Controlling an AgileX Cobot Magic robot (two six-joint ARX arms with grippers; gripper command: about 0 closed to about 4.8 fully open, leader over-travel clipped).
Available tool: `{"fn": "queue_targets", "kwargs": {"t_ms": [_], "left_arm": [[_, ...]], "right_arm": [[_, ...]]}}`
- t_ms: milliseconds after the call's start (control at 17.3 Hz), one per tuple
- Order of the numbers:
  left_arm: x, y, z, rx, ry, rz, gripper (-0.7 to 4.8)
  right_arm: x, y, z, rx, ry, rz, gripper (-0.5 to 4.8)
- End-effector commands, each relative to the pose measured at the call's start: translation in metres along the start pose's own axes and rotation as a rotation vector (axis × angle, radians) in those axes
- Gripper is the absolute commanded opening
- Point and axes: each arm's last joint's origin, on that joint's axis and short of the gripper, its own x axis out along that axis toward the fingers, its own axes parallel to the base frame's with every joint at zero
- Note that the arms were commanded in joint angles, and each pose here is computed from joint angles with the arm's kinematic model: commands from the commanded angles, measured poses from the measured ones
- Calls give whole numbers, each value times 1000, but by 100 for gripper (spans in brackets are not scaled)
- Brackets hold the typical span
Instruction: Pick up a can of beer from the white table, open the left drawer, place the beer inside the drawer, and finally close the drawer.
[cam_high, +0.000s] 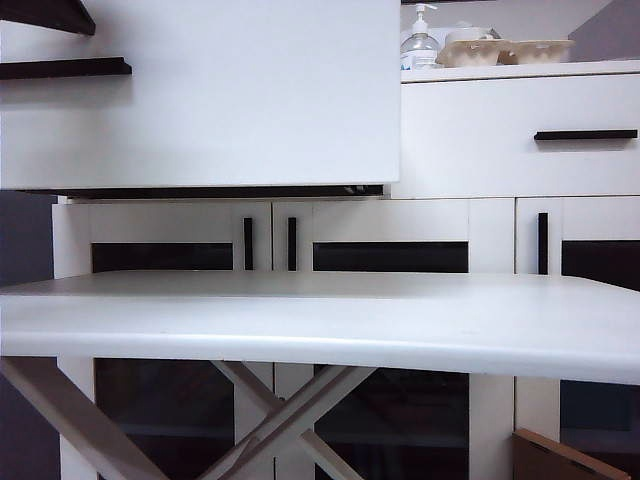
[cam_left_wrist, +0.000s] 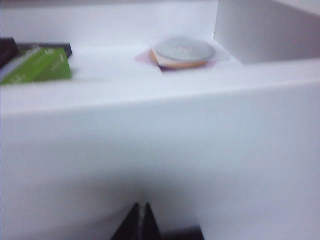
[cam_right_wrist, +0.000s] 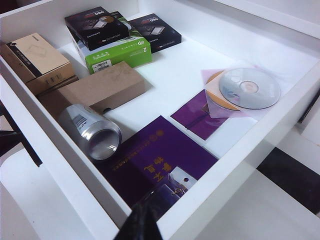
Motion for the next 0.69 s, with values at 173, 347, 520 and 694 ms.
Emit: {"fn": "queue_targets", "kwargs": {"t_ms": [173, 347, 520, 694], "left_arm": [[12, 1, 5, 0, -97, 49, -6], [26, 1, 1, -1, -104, 49, -6], [33, 0, -2, -1, -99, 50, -6], [37, 1, -1, -3, -127, 68, -6]], "right_arm": [[-2, 3, 2, -10, -19, 67, -1], [-2, 4, -1, -8, 5, 94, -1], [-3, 5, -8, -26, 80, 157, -1], [-3, 6, -11, -19, 108, 172, -1]]}}
